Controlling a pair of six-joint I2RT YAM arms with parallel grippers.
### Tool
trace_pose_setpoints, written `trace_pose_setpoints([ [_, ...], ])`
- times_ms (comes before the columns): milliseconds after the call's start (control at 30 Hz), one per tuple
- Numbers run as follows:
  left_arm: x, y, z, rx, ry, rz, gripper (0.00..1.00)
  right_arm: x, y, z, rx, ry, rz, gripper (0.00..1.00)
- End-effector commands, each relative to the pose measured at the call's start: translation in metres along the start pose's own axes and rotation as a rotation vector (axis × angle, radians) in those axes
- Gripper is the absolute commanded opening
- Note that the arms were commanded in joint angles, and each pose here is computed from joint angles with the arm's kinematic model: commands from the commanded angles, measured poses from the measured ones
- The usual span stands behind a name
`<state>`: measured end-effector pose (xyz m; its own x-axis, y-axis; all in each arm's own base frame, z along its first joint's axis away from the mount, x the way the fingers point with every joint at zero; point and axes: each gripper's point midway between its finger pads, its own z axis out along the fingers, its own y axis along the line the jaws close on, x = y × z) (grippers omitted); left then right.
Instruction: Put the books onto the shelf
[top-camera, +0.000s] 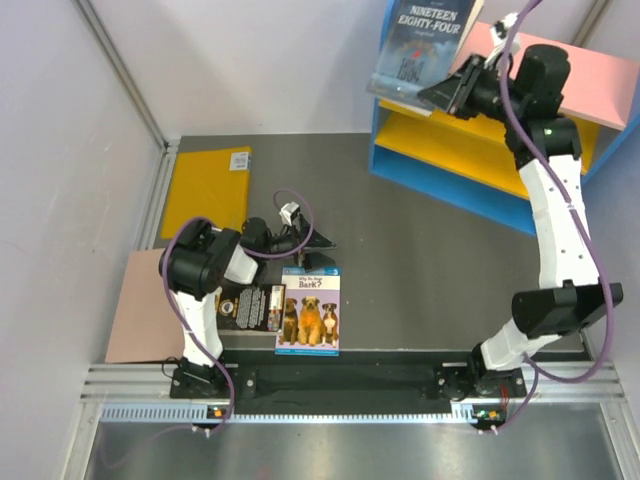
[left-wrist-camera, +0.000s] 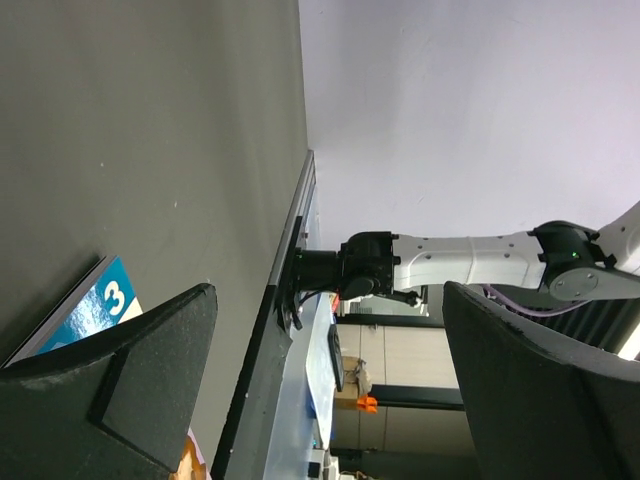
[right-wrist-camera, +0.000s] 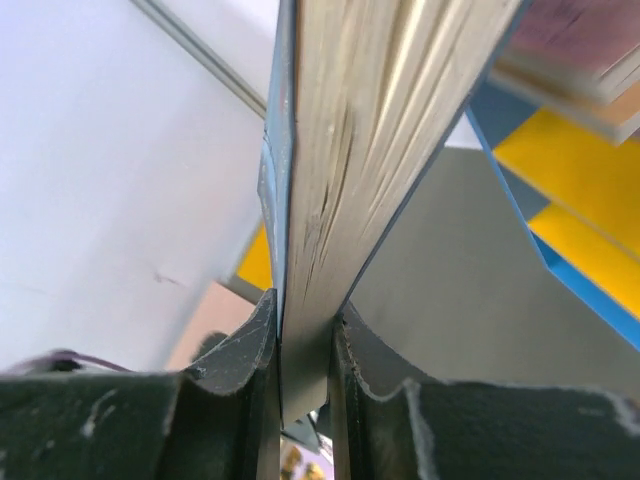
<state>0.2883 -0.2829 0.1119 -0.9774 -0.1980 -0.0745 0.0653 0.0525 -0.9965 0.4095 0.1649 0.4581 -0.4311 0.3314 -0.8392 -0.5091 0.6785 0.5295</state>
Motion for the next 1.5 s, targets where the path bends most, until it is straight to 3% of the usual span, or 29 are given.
trace_pose_setpoints([
  [0, 0.003, -0.052, -0.004, 0.201, -0.027, 0.372, 0.99, -0.076, 0.059, -0.027, -0.287, -0.168, 0.019, 0.00],
  [333, 0.006, -0.047, 0.000, 0.179, -0.022, 0.348, 0.99, -0.106, 0.063, -0.011, -0.453, -0.173, 0.172, 0.00],
  [600, 0.010, -0.046, 0.000, 0.176, -0.016, 0.346, 0.99, -0.144, 0.034, -0.025, -0.462, -0.235, 0.275, 0.00],
  [900, 0.012, -0.044, 0.001, 0.172, -0.011, 0.340, 0.99, -0.144, 0.001, -0.007, -0.454, -0.203, 0.387, 0.00],
  [1467, 0.014, -0.044, 0.000, 0.173, -0.006, 0.340, 0.99, -0.140, -0.032, 0.012, -0.389, -0.217, 0.424, 0.00],
])
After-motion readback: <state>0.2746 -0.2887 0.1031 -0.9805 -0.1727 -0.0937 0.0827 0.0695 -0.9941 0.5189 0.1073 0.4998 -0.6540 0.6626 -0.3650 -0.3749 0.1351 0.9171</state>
